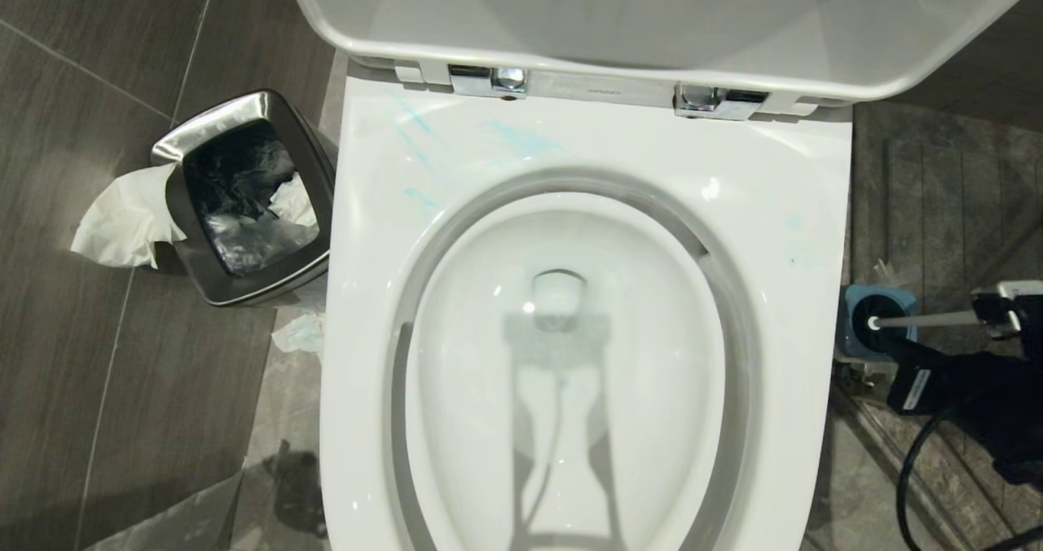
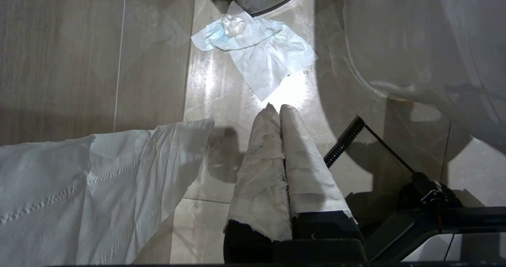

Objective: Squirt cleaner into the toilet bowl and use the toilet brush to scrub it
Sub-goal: Pour in the cleaning agent

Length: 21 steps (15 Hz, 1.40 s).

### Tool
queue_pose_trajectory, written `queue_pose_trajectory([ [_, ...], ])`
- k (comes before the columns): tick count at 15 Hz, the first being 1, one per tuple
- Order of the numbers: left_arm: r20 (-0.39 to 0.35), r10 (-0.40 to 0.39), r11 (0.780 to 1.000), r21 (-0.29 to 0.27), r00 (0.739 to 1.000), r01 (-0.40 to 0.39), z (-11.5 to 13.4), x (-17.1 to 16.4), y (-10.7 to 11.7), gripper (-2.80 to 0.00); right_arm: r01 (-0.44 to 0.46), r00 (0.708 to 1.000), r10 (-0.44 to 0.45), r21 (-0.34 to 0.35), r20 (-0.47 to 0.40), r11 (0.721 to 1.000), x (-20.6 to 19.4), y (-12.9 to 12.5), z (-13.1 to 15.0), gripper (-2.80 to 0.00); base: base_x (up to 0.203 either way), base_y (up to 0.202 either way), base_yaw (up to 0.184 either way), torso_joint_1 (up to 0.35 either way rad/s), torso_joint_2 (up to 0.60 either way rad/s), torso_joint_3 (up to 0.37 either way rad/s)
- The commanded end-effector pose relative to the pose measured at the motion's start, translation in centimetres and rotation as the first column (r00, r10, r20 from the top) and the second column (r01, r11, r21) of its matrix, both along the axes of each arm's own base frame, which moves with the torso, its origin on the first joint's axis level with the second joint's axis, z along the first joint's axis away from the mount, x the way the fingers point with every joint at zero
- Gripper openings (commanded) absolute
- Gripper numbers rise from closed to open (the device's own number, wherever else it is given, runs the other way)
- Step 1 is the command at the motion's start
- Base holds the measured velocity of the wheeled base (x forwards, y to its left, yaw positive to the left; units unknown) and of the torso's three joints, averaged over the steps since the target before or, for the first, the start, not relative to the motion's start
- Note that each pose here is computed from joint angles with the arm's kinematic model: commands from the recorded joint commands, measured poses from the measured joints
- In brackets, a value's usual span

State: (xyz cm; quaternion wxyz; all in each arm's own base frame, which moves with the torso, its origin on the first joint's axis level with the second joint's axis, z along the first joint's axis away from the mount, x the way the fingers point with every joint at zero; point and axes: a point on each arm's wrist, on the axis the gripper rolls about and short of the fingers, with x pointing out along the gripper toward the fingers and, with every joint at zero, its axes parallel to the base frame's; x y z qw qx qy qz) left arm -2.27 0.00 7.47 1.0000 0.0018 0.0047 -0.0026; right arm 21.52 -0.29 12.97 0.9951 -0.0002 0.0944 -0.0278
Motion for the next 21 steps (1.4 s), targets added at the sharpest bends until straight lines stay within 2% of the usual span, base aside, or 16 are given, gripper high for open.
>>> queue_pose_trajectory([
  [1, -0.003, 0.001, 1.000, -0.002, 1.000, -0.001, 0.0, 0.0, 0.0, -2.80, 0.018, 0.999, -0.019, -0.011, -0.051, 1.000, 3.1, -0.2, -4.4, -2.80, 0.000, 0.000, 0.000, 0.000, 0.00, 0.000],
  [3, -0.003, 0.001, 1.000, -0.002, 1.000, -0.001, 0.0, 0.0, 0.0, -2.80, 0.039, 0.999, -0.039, -0.020, 0.035, 0.999, 3.6, -0.6, -4.2, -2.80, 0.000, 0.000, 0.000, 0.000, 0.00, 0.000],
  [8, -0.003, 0.001, 1.000, -0.002, 1.000, -0.001, 0.0, 0.0, 0.0, -2.80, -0.037, 0.998, 0.038, -0.018, 0.041, 0.999, 4.6, -0.2, -4.5, -2.80, 0.000, 0.000, 0.000, 0.000, 0.00, 0.000],
  [9, -0.003, 0.001, 1.000, -0.002, 1.000, -0.001, 0.0, 0.0, 0.0, -2.80, -0.048, 0.998, 0.048, -0.018, 0.047, 0.999, 4.7, -0.1, -4.4, -2.55, 0.000, 0.000, 0.000, 0.000, 0.00, 0.000],
  [10, -0.003, 0.001, 1.000, -0.002, 1.000, -0.001, 0.0, 0.0, 0.0, -2.80, -0.060, 0.996, 0.062, -0.019, 0.062, 0.998, 5.1, 0.3, -4.2, 0.00, 0.000, 0.000, 0.000, 0.000, 0.00, 0.000],
  [14, -0.003, 0.001, 1.000, -0.001, 1.000, -0.001, 0.0, 0.0, 0.0, -2.80, -0.138, 0.988, 0.138, -0.010, 0.073, 0.990, 5.3, 0.6, -4.0, 0.00, 0.000, 0.000, 0.000, 0.000, 0.00, 0.000],
  [17, -0.003, -0.001, 1.000, -0.002, 1.000, 0.001, 0.0, 0.0, 0.0, -2.80, -0.138, 0.983, 0.139, -0.013, 0.116, 0.990, 6.9, 0.6, -3.6, 0.00, 0.000, 0.000, 0.000, 0.000, 0.00, 0.000],
  [21, -0.003, 0.001, 1.000, -0.002, 1.000, -0.001, 0.0, 0.0, 0.0, -2.80, -0.139, 0.982, 0.140, -0.014, 0.130, 0.990, 10.6, 0.7, -5.0, 0.00, 0.000, 0.000, 0.000, 0.000, 0.00, 0.000],
])
